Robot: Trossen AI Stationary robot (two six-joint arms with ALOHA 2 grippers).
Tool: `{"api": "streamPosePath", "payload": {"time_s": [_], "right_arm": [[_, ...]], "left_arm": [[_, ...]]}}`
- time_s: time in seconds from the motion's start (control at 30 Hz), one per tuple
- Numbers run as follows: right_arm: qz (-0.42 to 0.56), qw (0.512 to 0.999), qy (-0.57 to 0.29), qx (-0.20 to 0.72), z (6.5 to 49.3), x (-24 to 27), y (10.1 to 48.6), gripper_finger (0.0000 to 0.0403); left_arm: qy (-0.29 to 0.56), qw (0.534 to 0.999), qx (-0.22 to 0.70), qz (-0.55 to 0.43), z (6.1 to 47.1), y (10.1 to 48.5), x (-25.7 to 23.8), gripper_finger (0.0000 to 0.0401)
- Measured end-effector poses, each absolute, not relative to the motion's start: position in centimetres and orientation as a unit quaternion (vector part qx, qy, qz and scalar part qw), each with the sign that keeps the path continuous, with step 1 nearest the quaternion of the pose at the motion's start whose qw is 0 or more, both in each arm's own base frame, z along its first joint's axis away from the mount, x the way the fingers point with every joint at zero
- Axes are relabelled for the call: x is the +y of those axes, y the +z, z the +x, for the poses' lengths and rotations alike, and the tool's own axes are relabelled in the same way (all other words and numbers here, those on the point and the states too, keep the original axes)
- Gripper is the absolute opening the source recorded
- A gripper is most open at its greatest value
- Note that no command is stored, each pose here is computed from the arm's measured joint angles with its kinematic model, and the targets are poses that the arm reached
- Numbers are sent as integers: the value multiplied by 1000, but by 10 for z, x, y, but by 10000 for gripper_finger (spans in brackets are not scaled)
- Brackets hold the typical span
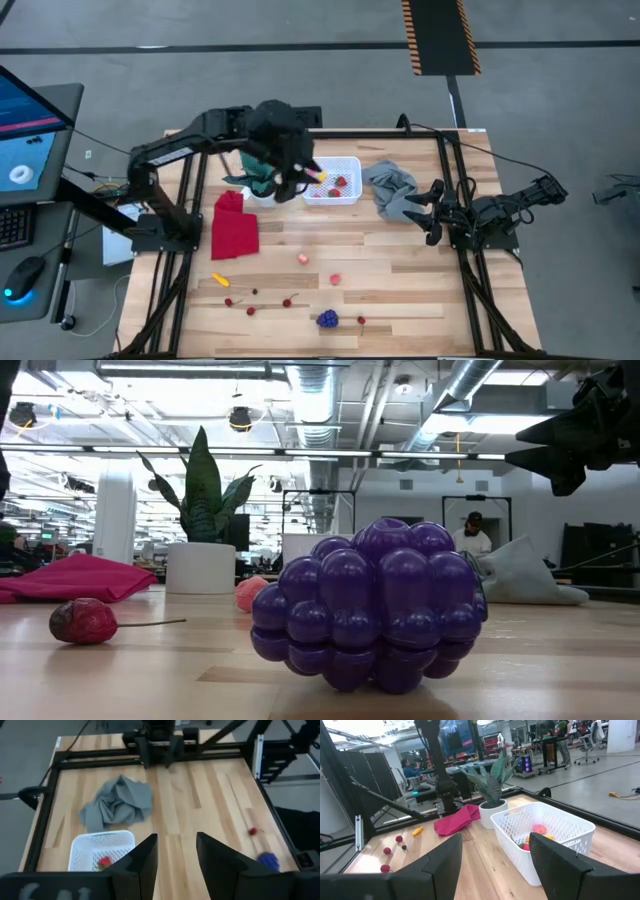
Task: Pick and placing Produce into tupperware
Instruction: Put the violet grapes into the white bin
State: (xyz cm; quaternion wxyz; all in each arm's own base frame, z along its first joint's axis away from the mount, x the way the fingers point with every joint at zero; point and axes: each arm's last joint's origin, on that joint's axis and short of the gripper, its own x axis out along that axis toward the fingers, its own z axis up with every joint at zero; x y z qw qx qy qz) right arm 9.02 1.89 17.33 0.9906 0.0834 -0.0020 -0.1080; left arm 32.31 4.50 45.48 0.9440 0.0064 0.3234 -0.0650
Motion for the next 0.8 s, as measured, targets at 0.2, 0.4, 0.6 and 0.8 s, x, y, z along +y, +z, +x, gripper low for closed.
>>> {"api": "streamPosePath", "payload": {"time_s": [0.2,0.4,0.6,0.8], "right_arm": [[89,990,-106,-5,90,19,174,254],[89,991,-95,-3,90,20,173,254],[90,993,-77,-2,91,21,174,254],[95,993,-75,-12,91,21,176,254]], "left_arm": [[-101,955,277,35,292,482,17,125],[-113,975,178,64,234,523,0,125],[-100,982,149,62,184,531,-11,125],[-88,987,121,51,143,507,-15,125]]}}
